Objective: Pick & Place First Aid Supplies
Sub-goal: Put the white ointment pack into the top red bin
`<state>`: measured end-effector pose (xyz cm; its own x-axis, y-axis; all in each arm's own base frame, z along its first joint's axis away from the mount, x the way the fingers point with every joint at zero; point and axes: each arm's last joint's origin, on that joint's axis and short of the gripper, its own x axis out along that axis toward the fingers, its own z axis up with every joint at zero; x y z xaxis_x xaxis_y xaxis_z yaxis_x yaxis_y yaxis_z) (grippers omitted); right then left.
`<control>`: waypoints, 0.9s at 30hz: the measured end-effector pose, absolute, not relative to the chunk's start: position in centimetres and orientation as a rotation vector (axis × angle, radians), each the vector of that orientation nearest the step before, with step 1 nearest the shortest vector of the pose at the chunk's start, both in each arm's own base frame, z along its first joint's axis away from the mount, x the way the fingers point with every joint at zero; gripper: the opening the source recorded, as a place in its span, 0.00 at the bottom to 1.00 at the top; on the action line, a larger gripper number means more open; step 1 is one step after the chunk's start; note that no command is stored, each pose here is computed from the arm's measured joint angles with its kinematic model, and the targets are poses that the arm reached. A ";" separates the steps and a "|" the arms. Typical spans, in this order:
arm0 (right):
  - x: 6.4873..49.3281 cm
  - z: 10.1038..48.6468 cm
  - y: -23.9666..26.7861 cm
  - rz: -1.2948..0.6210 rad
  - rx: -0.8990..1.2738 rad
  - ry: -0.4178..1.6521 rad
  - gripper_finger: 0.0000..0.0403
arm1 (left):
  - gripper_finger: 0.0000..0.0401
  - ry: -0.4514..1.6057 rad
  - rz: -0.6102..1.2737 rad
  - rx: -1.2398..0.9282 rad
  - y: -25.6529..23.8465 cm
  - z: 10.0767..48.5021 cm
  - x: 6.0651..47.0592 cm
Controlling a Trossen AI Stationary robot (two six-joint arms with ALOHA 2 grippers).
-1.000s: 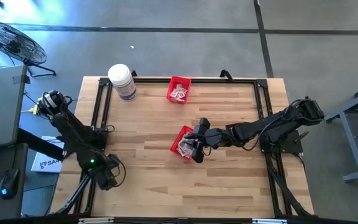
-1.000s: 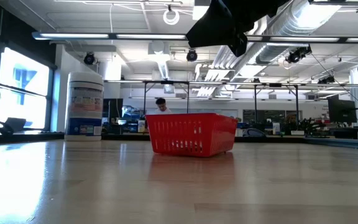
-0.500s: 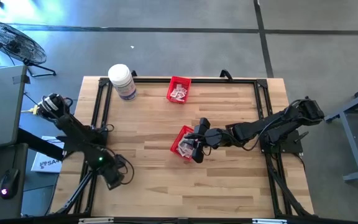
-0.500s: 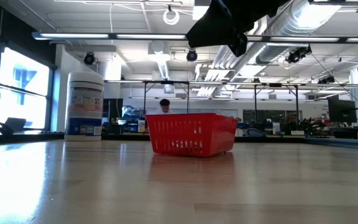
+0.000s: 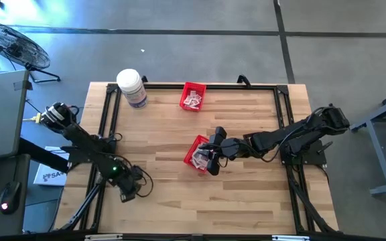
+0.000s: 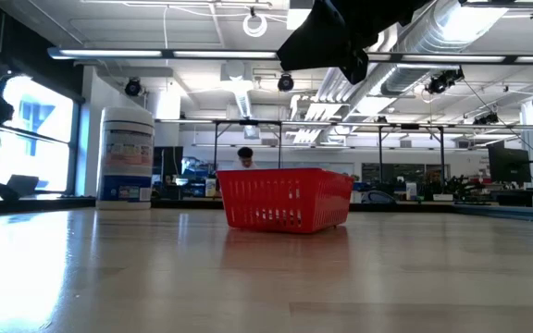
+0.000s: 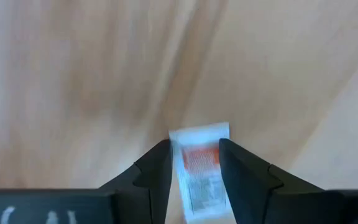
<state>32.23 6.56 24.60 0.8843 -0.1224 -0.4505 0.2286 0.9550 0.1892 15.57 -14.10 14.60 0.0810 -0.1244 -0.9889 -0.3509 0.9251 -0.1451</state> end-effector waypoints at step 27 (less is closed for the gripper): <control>32.2 24.6 6.6 -0.184 0.242 0.450 0.19 | 0.33 1.567 0.232 -0.437 -17.0 16.9 11.8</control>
<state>32.24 6.56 24.61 0.8847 -0.1223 -0.4497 0.2284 0.9549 0.1896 11.80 -16.95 16.88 0.0035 -0.1309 -0.9914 -0.4126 0.9029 -0.1206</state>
